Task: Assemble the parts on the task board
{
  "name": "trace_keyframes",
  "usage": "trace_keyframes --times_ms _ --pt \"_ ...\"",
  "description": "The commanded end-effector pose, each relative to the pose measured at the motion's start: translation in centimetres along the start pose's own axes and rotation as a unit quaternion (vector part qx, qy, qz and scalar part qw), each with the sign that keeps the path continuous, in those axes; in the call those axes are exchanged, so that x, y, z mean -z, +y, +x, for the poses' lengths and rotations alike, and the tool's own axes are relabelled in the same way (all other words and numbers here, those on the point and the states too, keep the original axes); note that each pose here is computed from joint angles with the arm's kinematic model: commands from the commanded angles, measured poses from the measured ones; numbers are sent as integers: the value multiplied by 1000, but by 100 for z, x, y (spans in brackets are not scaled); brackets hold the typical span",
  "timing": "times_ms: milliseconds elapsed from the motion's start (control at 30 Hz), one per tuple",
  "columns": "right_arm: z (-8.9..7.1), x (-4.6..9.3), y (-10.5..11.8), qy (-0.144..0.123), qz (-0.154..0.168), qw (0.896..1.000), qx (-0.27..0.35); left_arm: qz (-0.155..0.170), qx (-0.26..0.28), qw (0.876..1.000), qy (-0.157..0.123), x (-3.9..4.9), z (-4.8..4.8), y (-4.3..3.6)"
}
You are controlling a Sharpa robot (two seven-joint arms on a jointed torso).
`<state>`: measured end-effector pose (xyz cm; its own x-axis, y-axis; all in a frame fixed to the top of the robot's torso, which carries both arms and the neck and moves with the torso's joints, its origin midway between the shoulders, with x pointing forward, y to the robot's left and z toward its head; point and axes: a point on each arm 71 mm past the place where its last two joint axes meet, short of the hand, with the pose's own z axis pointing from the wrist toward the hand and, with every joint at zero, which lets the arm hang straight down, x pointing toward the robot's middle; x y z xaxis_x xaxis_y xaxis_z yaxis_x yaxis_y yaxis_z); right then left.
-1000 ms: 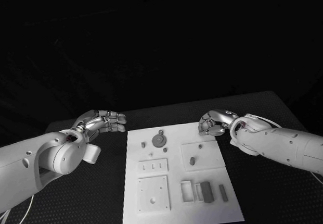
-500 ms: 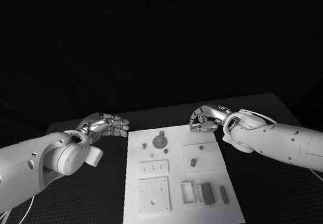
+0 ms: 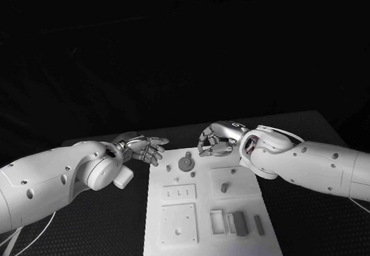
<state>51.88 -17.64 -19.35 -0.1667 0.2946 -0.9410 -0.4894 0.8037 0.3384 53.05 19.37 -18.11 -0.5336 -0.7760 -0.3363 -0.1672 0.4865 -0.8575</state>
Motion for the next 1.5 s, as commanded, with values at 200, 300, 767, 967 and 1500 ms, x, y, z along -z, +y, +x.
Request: trace_keyframes --times_ms 200,300,767,967,1500 --pt "105 -67 225 28 -12 999 9 -46 -59 997 24 -48 120 -16" --pt "129 -86 290 32 -19 999 7 -49 -61 996 33 -54 159 -23" --pt "202 -146 512 40 -42 998 0 -58 -79 994 50 -95 310 -80" --pt "210 -153 566 40 -48 998 -1 -65 -89 992 59 -107 349 -87" --pt "243 -193 661 45 -58 997 -2 -62 -94 991 68 -123 434 -127"
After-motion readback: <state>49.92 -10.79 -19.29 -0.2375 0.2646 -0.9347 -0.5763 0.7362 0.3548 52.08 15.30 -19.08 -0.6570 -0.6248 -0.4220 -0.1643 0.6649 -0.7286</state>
